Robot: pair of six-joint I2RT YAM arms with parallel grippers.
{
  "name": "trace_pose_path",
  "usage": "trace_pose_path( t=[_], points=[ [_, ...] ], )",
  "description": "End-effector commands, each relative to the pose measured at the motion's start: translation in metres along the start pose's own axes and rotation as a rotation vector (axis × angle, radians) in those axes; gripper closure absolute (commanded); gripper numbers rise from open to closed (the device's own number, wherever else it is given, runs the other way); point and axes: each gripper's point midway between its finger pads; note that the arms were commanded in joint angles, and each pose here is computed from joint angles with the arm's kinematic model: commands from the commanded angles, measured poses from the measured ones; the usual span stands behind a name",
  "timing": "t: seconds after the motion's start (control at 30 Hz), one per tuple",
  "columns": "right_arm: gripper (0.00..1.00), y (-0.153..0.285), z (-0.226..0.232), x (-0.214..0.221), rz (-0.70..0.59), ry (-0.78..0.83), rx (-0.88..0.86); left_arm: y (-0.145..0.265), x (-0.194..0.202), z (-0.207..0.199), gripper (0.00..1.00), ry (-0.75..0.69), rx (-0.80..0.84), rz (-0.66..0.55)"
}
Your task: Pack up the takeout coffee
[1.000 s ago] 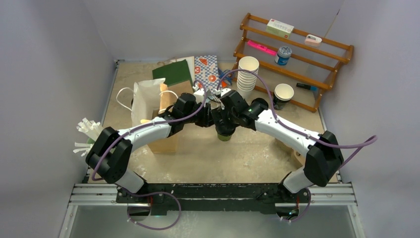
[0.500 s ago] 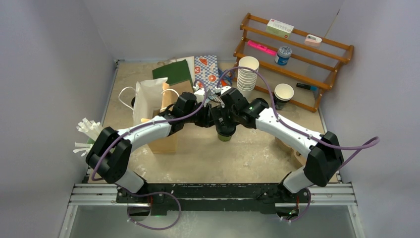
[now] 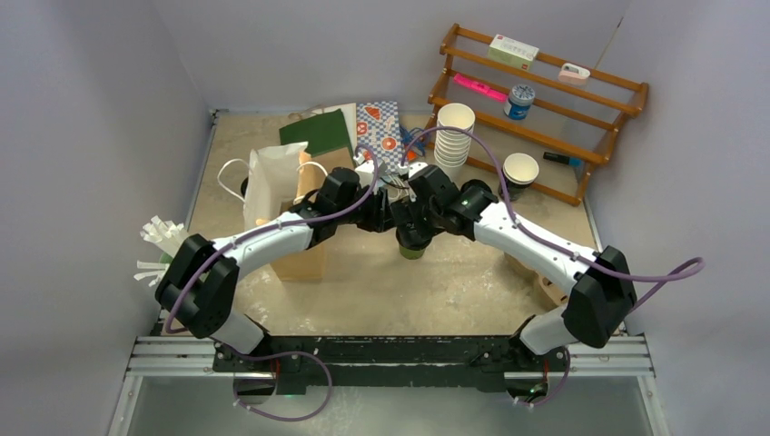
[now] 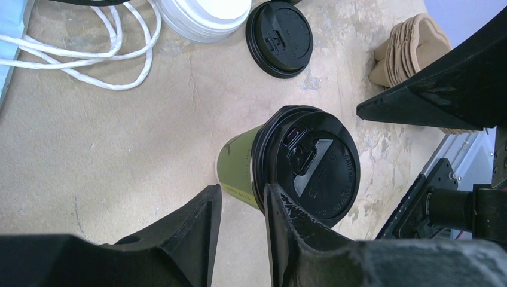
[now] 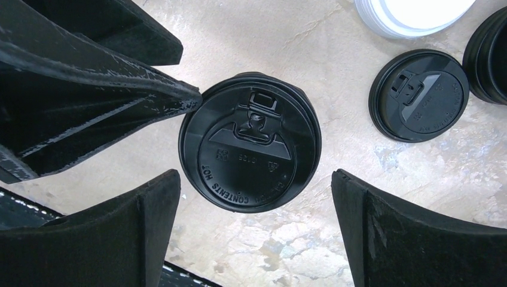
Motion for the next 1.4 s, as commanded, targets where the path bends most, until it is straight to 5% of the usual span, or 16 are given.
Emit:
trace_pose_path(
  t=[0.0,0.33,0.63,0.83,1.13,1.37],
  points=[
    [0.04,0.005,-0.003,0.003,-0.005,0.021,0.016,0.012,-0.031,-0.017,0.66,-0.030,0.032,-0.080],
    [0.08,0.014,0.005,0.003,-0.061,0.011,-0.052,0.029,-0.042,-0.033,0.67,-0.043,0.076,-0.118],
    [0.29,0.024,0.009,0.011,-0.120,-0.084,-0.096,0.030,-0.046,-0.044,0.63,-0.145,0.094,-0.123],
    [0.27,0.038,0.000,0.003,-0.246,-0.222,-0.078,0.022,-0.044,-0.056,0.49,-0.271,0.064,-0.101],
    [0.52,0.049,-0.026,0.021,-0.361,-0.500,-0.007,0.006,-0.038,-0.062,0.25,-0.375,-0.030,-0.071],
    [0.46,0.053,-0.035,0.025,-0.393,-0.589,-0.024,-0.006,-0.032,-0.066,0.16,-0.462,-0.027,0.025]
  ],
)
Point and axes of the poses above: each gripper's point midway between its finger pads, its own y axis back along the fingers, its own z axis along the line the jaws close on, x = y × z, and after that the axes turned 1 degree about -y, right-handed
